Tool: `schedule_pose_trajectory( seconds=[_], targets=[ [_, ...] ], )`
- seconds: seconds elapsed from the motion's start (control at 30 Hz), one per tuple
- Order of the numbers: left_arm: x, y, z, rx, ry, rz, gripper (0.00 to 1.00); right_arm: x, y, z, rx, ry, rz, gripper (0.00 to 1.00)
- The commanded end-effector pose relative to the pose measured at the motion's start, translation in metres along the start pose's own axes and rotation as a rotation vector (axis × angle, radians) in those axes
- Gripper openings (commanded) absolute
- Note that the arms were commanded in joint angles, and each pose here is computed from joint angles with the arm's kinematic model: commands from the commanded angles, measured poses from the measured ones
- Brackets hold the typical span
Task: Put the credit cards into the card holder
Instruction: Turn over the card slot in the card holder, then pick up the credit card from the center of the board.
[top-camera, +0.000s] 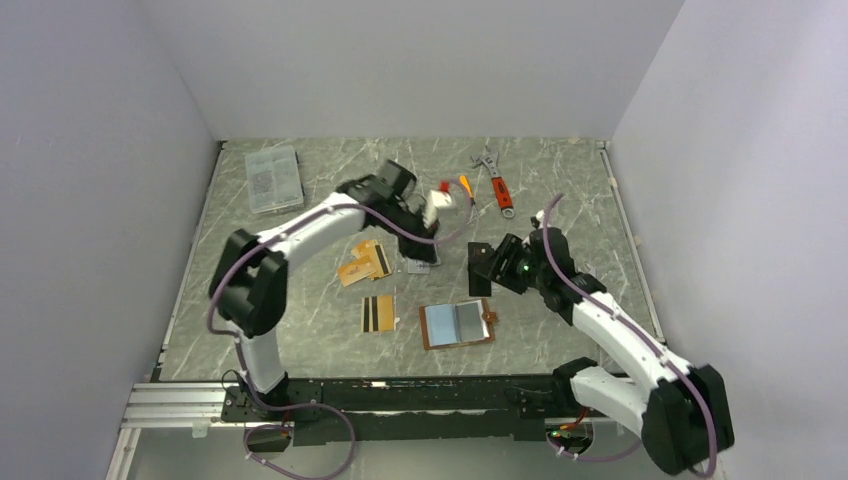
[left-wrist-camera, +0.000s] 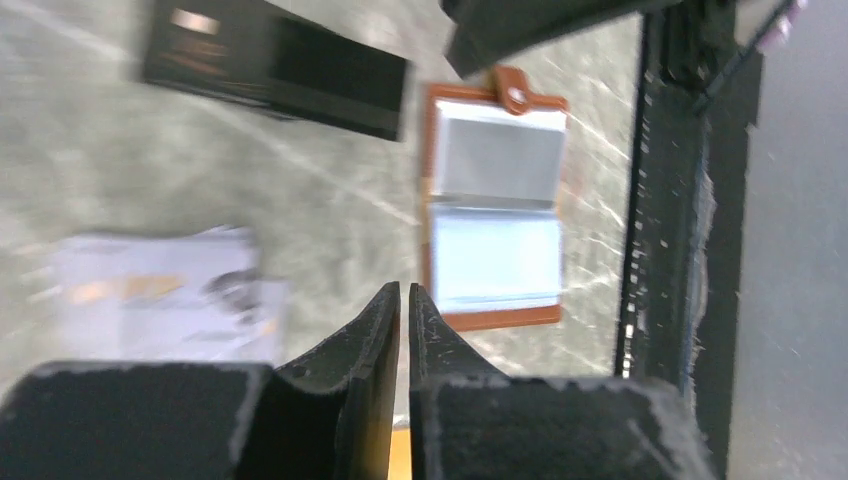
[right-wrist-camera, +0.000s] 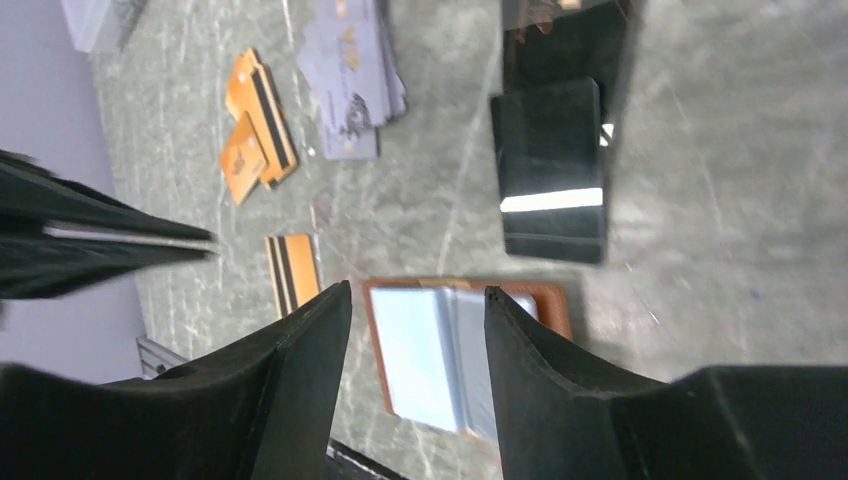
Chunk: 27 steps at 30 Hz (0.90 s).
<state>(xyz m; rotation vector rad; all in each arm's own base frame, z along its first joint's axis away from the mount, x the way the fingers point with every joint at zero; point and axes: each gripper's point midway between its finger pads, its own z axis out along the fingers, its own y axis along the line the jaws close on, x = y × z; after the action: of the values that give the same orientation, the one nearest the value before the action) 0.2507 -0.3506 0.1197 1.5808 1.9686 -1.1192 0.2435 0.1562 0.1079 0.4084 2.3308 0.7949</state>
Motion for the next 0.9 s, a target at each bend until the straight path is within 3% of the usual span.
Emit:
schedule_pose_trajectory(
  seconds=[0.0,0.17,0.4,0.87],
  targets=[
    [-0.035,0.025,-0.067,-0.151,-0.121,0.006,0.14,-0.04,0.055,0.019,-0.169,-0.044,-0.046,0.55],
    [-0.007,0.08,-0.071,-0.313,-0.116,-0.105,0.12,-0.051,0.073,0.074,-0.173,0.013,-0.079,0.56],
    [0.033,0.127,-0.043,-0.385,-0.032,-0.096,0.08,-0.05,0.073,0.151,-0.168,0.099,-0.059,0.48],
    [0.05,0.154,-0.022,-0.444,0.054,-0.048,0.07,-0.04,0.068,0.198,-0.193,0.159,-0.003,0.4]
  ],
)
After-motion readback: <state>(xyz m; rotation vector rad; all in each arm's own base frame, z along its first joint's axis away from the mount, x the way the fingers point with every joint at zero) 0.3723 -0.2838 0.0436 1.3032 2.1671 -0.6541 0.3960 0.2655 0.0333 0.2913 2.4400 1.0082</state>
